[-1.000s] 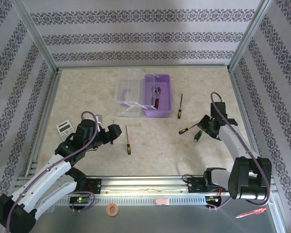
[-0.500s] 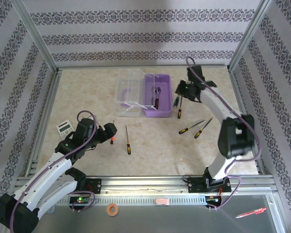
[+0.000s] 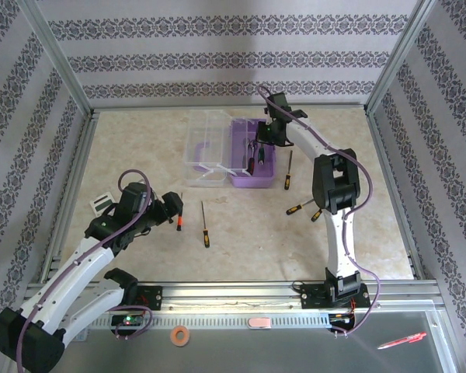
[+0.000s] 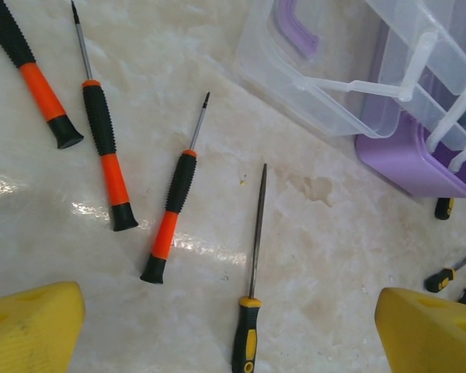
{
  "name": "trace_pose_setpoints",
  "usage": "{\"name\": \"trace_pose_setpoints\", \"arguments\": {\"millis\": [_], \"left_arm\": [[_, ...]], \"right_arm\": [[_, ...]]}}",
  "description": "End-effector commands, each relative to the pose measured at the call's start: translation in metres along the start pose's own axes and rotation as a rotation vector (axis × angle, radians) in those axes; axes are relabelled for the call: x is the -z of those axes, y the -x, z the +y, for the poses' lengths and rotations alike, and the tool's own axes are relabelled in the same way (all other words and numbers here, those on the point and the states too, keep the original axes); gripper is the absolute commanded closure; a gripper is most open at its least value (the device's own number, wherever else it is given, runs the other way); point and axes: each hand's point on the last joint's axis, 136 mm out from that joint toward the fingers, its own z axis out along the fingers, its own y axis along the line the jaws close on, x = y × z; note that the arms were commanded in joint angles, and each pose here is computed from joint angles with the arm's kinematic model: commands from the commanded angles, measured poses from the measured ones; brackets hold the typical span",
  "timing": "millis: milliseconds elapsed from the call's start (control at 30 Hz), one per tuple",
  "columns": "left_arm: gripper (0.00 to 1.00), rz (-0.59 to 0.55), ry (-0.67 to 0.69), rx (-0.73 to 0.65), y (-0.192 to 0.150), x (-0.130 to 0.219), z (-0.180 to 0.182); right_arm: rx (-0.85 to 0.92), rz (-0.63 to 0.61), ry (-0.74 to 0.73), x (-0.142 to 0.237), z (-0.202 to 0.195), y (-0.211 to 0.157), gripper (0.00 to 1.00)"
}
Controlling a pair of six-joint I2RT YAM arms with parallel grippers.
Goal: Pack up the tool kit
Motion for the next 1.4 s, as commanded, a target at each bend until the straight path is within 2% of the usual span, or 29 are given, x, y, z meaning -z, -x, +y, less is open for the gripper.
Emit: {"name": "trace_pose_setpoints", "arguments": {"millis": [0,267,400,533,600,633,867,1100,1233,1367], "left_arm": [[0.04,-0.02,0.036,0.044,0.006,0.002,0.006],[0.04,-0.022,0.05,0.057,0.008,0.006,0.007],[0.04,-0.025,0.048,0.041,0.01,0.01,0.007],[0.03,-0.036,0.036,0.023,0.011,0.012,0.008],[0.03,-0.025,0.029,0.021,0.011,0.012,0.007],[0.03,-0.014,0.021,0.025,0.01,0.012,0.006],[0.03,0.025,-0.04,0.033,-0.002,0.02,0.002],[0.03,-0.024,-0.106,0.026,-0.004,0.042,0.001],[0.03,0.001,-0.107,0.011,-0.011,0.046,0.003],[0.04,0.033,-0.158,0.022,-0.02,0.044,0.0]], "right_arm": [[0.04,0.003,-0.027,-0.005,0.005,-0.001,1.0],[-0.017,0.043,-0.071,-0.03,-0.009,-0.012,1.0],[-0.041,0.063,-0.037,-0.038,-0.006,-0.013,0.99],[-0.032,0.083,-0.054,-0.041,-0.002,-0.016,0.89],[-0.043,0.086,-0.054,-0.036,0.0,-0.016,0.79],[-0.037,0.078,-0.069,-0.031,0.0,-0.015,0.74],[-0.025,0.003,-0.072,-0.001,0.01,0.004,0.73],[-0.02,-0.108,-0.071,0.067,0.02,0.023,0.71],[-0.012,-0.133,-0.052,0.107,0.021,0.008,0.71],[0.002,-0.15,-0.076,0.148,0.001,-0.029,0.71]]}}
